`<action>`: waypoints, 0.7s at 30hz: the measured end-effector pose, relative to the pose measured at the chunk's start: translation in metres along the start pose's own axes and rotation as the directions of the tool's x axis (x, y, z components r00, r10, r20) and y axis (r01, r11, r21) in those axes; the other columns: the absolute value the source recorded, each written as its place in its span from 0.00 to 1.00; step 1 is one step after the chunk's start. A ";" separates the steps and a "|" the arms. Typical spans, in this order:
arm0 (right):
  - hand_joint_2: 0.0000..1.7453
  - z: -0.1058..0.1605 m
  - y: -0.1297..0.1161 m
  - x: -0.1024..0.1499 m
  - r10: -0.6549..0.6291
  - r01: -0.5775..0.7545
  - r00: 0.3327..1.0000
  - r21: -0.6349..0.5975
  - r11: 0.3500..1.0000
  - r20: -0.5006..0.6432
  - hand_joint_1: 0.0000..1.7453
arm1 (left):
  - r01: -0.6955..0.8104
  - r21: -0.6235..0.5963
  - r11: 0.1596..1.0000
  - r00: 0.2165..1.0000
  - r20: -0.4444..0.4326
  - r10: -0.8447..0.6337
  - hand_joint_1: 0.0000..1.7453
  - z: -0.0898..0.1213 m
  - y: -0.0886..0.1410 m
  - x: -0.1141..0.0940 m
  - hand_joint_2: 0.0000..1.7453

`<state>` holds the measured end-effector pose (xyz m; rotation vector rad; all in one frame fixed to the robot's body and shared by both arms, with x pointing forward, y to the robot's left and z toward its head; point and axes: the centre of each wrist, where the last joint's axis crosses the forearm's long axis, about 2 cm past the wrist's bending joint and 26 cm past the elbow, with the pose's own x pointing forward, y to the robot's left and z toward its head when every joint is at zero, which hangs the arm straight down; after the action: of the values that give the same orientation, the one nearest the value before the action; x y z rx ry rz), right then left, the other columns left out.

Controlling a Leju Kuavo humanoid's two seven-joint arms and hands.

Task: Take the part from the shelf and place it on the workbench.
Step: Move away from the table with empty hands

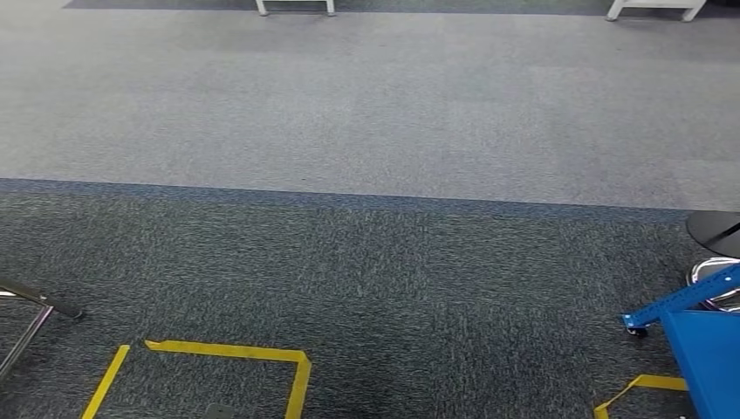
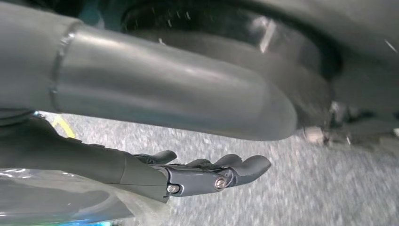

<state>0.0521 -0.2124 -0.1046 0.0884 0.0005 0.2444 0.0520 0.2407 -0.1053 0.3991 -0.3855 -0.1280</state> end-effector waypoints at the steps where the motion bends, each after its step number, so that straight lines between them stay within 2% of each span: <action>1: 0.00 0.000 0.000 -0.001 0.001 -0.001 1.000 0.001 1.000 -0.002 0.00 | 0.001 0.000 1.000 1.000 0.002 -0.001 0.00 0.000 0.000 0.001 0.00; 11: 0.00 0.000 -0.001 0.002 0.031 -0.031 1.000 -0.005 1.000 -0.001 0.00 | 0.024 -0.014 1.000 1.000 0.010 -0.023 0.00 0.001 -0.002 0.001 0.00; 15: 0.00 0.000 0.001 0.002 0.094 -0.094 0.995 -0.001 0.996 -0.011 0.00 | 0.064 -0.042 0.997 0.998 0.024 -0.063 0.00 0.000 -0.002 0.003 0.00; 21: 0.00 0.000 0.002 0.003 0.121 -0.121 0.993 0.007 0.993 -0.018 0.00 | 0.150 -0.081 0.985 0.988 0.038 -0.148 0.00 0.002 -0.006 0.004 0.00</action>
<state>0.0544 -0.2099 -0.1039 0.0921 0.0138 0.3661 0.0545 0.2342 -0.1047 0.3435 -0.3807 -0.2960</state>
